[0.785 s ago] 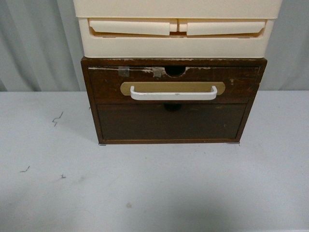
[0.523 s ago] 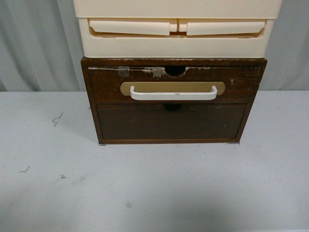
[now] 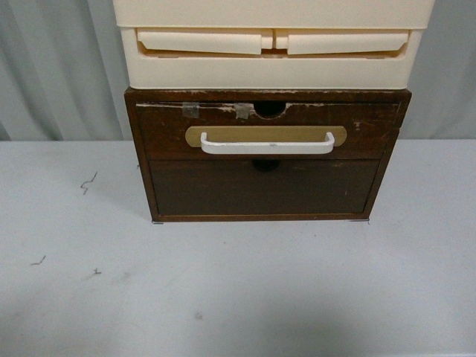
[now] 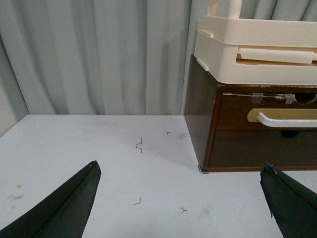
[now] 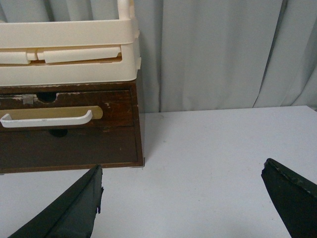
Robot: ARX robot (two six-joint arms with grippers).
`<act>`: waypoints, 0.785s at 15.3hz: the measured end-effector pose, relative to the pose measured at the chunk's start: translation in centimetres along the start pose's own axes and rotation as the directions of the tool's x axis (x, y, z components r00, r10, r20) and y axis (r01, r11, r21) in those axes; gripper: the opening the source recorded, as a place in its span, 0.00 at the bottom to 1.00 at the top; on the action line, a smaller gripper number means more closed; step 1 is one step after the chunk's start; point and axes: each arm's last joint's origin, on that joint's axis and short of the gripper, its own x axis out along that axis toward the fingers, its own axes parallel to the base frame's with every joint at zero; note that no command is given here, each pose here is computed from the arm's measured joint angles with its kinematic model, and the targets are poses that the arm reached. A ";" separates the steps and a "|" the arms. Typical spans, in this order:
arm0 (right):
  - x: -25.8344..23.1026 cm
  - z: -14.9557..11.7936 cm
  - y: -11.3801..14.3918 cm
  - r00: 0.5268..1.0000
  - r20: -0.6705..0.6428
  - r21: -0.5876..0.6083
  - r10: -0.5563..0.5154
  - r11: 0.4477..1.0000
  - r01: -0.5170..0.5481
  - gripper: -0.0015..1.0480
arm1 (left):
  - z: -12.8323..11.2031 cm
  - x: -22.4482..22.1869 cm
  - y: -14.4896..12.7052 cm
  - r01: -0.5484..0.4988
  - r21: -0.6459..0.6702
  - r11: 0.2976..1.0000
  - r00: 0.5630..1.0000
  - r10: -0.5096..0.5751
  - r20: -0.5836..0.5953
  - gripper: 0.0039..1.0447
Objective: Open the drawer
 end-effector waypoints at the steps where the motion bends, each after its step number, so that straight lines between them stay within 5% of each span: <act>1: 0.0 0.0 0.0 1.000 0.000 0.000 0.000 1.000 0.000 0.94 | 0.0 0.0 0.0 0.000 0.000 1.000 1.000 0.000 0.000 0.94; 8: 0.0 0.0 0.0 1.000 0.000 0.000 0.000 1.000 0.000 0.94 | 0.0 0.0 0.0 0.000 0.000 1.000 1.000 0.000 0.000 0.94; 9: 0.0 -0.2 -0.1 0.983 -0.172 -0.015 -0.060 0.998 0.058 0.94 | -0.1 -0.1 0.0 -0.029 -0.029 0.999 0.991 0.025 -0.130 0.94; 10: 1.0 -0.1 -0.5 0.942 -0.322 -0.014 -0.091 0.996 0.092 0.94 | 0.5 0.9 -0.4 -0.042 -0.106 0.994 0.941 0.003 -0.339 0.94; 11: 2.2 0.5 -1.0 0.930 -0.360 0.038 -0.077 0.995 0.097 0.94 | 1.8 2.4 -0.7 -0.023 -0.201 0.979 0.934 -0.051 -0.355 0.94; 12: 5.3 1.2 -1.3 0.923 -0.377 0.230 0.077 0.973 0.013 0.94 | 2.8 5.3 -1.8 0.046 -0.381 0.923 0.925 -0.184 -0.333 0.94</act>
